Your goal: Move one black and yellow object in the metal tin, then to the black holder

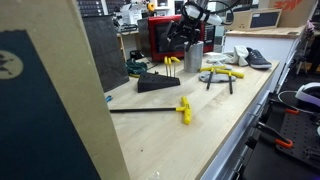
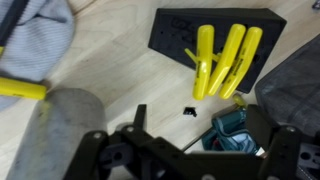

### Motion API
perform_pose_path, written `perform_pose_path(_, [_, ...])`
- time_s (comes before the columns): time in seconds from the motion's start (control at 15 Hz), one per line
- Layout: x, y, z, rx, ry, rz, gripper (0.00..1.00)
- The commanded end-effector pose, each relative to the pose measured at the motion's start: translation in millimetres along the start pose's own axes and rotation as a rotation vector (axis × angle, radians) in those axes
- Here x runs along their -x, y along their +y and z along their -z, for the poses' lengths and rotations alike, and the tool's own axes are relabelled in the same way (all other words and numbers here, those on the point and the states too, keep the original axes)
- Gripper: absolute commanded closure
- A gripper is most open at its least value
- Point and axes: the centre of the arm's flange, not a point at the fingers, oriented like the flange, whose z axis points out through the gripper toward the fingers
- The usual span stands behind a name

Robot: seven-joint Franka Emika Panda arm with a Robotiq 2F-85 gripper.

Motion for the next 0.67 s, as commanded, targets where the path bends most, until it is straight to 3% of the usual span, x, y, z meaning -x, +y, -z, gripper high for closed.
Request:
perform_pose_path(0.0, [2.7, 19.7, 41.6, 0.113, 0.006, 0.034, 0.25])
perform_pose_path(0.07, [0.7, 25.5, 47.9, 0.137, 0.007, 0.051, 0.28])
perform_pose_path(0.27, [-1.4, 35.6, 57.6, 0.180, -0.028, 0.092, 0.51])
perform_pose_path(0.6, [-1.8, 29.8, 28.5, 0.166, -0.074, 0.126, 0.88])
